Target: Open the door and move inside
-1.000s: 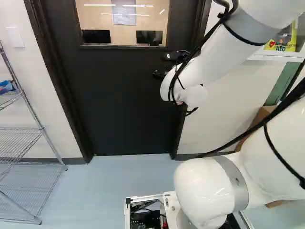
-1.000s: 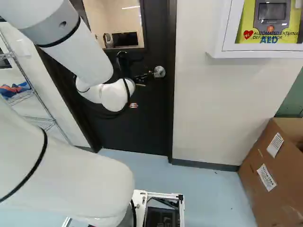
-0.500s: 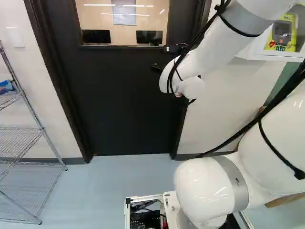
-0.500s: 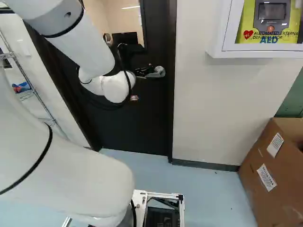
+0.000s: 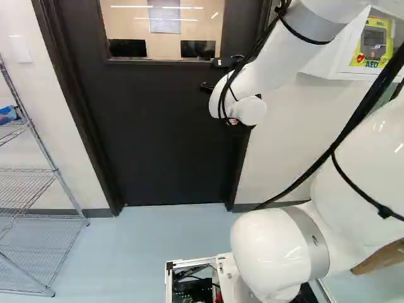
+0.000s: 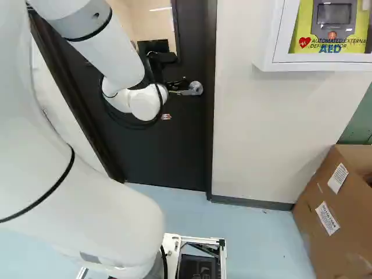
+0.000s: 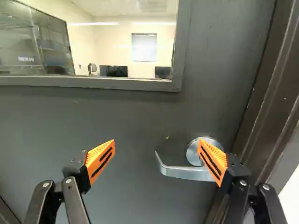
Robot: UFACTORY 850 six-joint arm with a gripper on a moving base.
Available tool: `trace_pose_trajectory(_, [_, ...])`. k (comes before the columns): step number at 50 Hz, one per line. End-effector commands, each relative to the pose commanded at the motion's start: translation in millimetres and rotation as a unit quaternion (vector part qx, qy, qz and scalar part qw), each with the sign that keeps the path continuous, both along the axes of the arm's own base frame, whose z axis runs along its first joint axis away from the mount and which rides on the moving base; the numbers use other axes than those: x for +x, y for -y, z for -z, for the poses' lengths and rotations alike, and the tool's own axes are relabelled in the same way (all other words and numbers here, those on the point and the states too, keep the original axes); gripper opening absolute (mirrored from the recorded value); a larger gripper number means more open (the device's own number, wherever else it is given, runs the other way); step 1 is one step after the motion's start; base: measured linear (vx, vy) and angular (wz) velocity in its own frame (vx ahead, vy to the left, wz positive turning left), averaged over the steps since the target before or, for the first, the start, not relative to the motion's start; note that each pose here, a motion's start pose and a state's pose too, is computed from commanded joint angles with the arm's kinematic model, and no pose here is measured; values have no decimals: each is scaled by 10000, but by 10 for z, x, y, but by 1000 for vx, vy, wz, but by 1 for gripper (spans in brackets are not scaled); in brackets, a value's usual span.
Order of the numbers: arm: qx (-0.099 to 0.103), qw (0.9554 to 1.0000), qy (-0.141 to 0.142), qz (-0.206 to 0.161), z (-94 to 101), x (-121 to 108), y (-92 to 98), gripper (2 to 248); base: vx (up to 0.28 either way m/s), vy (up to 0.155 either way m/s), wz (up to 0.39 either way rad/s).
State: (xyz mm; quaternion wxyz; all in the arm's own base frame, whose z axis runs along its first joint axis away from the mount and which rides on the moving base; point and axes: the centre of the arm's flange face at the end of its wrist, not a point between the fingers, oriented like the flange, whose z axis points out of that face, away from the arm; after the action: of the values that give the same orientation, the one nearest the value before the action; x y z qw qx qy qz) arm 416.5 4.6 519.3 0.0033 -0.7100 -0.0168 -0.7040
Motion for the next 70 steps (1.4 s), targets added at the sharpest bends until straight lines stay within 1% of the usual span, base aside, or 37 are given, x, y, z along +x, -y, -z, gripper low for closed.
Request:
trace_pose_trajectory(27, [-12, 9993, -356, -69, 47, 253, -67, 247, 0, 0, 0])
trace_pose_trajectory(41, [-23, 9983, -568, -118, 85, 308, -114, 247, 0, 0, 0])
trace_pose_trajectory(70, [-32, 9956, -932, -123, 366, 331, -121, 247, 0, 0, 0])
